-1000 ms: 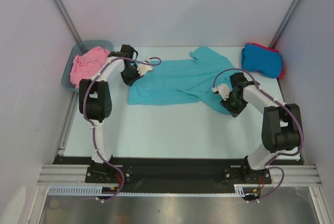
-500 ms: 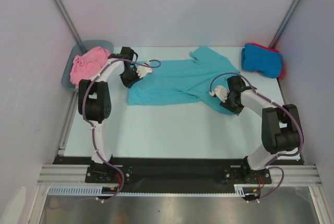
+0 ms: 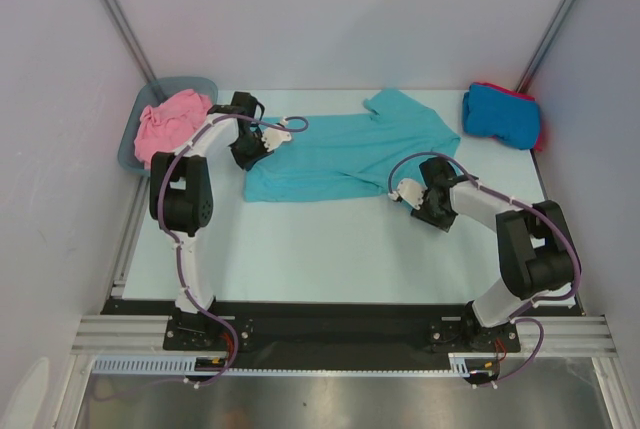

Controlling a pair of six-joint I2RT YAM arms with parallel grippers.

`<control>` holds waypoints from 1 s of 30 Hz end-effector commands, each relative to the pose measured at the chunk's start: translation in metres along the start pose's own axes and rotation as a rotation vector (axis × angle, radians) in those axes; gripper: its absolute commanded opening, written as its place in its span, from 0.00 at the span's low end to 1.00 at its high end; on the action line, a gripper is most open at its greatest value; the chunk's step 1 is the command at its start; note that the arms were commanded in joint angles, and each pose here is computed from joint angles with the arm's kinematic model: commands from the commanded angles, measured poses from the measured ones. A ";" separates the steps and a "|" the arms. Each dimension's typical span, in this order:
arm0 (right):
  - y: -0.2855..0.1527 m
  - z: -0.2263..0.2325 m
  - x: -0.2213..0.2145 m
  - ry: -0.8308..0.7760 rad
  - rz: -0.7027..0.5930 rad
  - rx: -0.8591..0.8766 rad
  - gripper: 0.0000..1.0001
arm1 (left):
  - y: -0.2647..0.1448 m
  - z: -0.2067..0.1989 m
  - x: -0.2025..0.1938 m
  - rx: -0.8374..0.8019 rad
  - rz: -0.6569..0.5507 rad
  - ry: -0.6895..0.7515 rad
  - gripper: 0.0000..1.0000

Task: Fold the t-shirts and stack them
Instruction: Fold the tshirt

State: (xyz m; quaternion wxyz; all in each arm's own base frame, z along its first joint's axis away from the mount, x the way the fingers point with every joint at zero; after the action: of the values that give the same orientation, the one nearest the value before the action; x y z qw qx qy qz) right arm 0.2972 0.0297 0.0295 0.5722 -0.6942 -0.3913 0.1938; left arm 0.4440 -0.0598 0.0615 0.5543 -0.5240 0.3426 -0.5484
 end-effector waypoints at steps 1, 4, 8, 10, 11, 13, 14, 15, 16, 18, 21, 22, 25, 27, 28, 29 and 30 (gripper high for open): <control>0.000 -0.007 0.007 -0.004 -0.033 -0.045 0.39 | -0.031 0.015 0.013 0.084 -0.043 0.030 0.00; 0.006 -0.009 0.007 -0.012 -0.032 -0.059 0.40 | -0.033 0.015 0.013 0.086 -0.044 0.028 0.00; 0.013 -0.010 0.007 -0.030 -0.031 -0.068 0.39 | -0.034 0.015 0.012 0.091 -0.039 0.031 0.00; 0.017 -0.010 0.008 -0.034 -0.025 -0.063 0.39 | -0.034 0.015 0.012 0.090 -0.037 0.033 0.00; 0.017 -0.012 0.009 -0.033 -0.025 -0.069 0.38 | -0.035 0.016 0.012 0.094 -0.039 0.032 0.00; 0.019 -0.012 0.009 -0.041 -0.023 -0.068 0.30 | -0.035 0.016 0.013 0.094 -0.040 0.030 0.00; 0.019 -0.011 0.008 -0.046 -0.019 -0.068 0.25 | -0.036 0.016 0.013 0.095 -0.041 0.030 0.00; 0.019 -0.012 0.007 -0.048 -0.018 -0.070 0.15 | -0.037 0.016 0.013 0.099 -0.040 0.031 0.00; 0.018 -0.011 0.007 -0.051 -0.016 -0.068 0.07 | -0.037 0.016 0.012 0.098 -0.038 0.030 0.00; 0.017 -0.012 0.007 -0.045 -0.017 -0.069 0.00 | -0.036 0.016 0.012 0.096 -0.038 0.030 0.00; 0.010 -0.015 0.011 -0.032 -0.030 -0.074 0.00 | -0.036 0.015 0.013 0.095 -0.041 0.029 0.00; 0.008 -0.014 0.010 -0.030 -0.025 -0.069 0.00 | -0.036 0.015 0.012 0.094 -0.040 0.029 0.00; -0.004 -0.019 0.018 -0.015 -0.047 -0.076 0.00 | -0.035 0.015 0.013 0.092 -0.041 0.027 0.00; -0.013 -0.023 0.024 -0.003 -0.071 -0.081 0.00 | -0.034 0.015 0.013 0.093 -0.045 0.026 0.00; -0.021 -0.028 0.032 0.010 -0.088 -0.086 0.00 | -0.035 0.017 0.014 0.098 -0.047 0.026 0.00; -0.026 -0.030 0.035 0.013 -0.098 -0.091 0.00 | -0.036 0.018 0.015 0.101 -0.050 0.026 0.00; -0.032 -0.035 0.038 0.017 -0.108 -0.104 0.00 | -0.036 0.018 0.015 0.103 -0.051 0.026 0.00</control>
State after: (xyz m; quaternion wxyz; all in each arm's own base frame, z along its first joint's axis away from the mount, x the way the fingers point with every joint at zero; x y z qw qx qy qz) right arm 0.3191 0.0289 0.0375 0.5471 -0.7071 -0.4091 0.1824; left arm 0.4452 -0.0600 0.0684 0.5565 -0.5200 0.3368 -0.5535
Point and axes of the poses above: each gripper's point midway between its finger pads, its own y axis out along the fingers, its own z axis along the line the jaws close on, x = y × z, the point moved 1 cm from there along -y, back along the fingers, and after that the axes turned 14 degrees about y, right-handed, at the moved point
